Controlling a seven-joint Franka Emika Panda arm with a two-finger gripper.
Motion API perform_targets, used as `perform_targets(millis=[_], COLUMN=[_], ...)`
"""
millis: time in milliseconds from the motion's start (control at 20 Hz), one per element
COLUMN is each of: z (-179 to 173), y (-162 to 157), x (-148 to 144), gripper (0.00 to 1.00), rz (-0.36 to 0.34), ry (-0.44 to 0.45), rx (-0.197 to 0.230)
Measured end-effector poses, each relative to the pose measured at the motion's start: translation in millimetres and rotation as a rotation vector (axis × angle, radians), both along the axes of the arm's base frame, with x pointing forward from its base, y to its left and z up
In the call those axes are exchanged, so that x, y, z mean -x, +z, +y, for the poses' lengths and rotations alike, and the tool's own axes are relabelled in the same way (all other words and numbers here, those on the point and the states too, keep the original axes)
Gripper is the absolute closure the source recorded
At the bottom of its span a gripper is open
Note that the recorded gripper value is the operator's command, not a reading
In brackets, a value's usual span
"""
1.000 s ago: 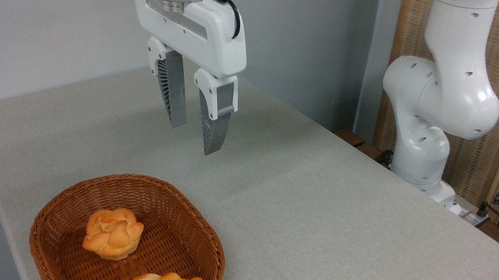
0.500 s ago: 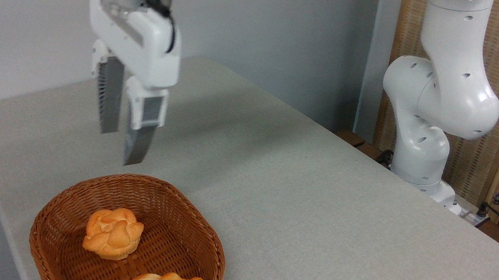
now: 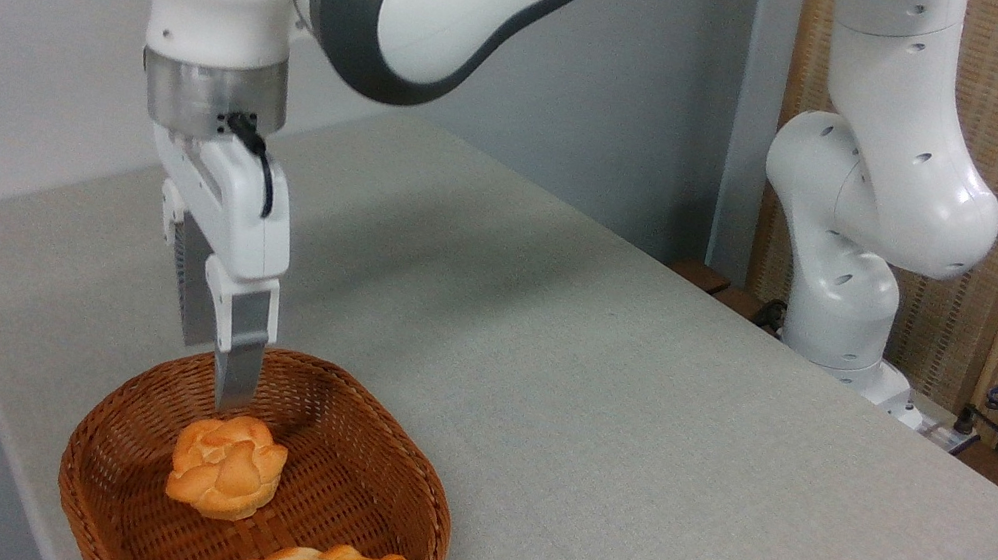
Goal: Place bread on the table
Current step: 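Lower the open gripper down onto the round orange bun, then close the gripper fingers around the round orange bun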
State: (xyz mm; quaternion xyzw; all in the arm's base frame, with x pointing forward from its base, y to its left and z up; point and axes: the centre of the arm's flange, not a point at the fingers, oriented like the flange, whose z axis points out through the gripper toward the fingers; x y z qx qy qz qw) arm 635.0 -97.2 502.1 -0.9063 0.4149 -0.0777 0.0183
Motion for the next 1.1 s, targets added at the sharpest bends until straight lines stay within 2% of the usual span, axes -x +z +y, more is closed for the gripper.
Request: perform_targets(millis=[100,200,450,650,800,900,1000,1100], z=[1,-5,-16,-14,-13,-14,-19,-22], y=[-13,-24,-49,-57,-61,-63,-68,-71], x=[-2,-3,-4,-3,-3,-3,-2,-1], gripper=[0.00,0.00,0.00,0.00,0.01,0.20,0.48,0.71], rz=[0.002,-0.003,-0.030,-0.030,-0.028,-0.024,-0.018,-0.021], ry=[-0.022,-0.048,-0.086,-0.121,-0.133,-0.138,-0.146,-0.153], rx=[-0.050,-0.080,-0.099,-0.167,-0.192,-0.194,-0.192,-0.190])
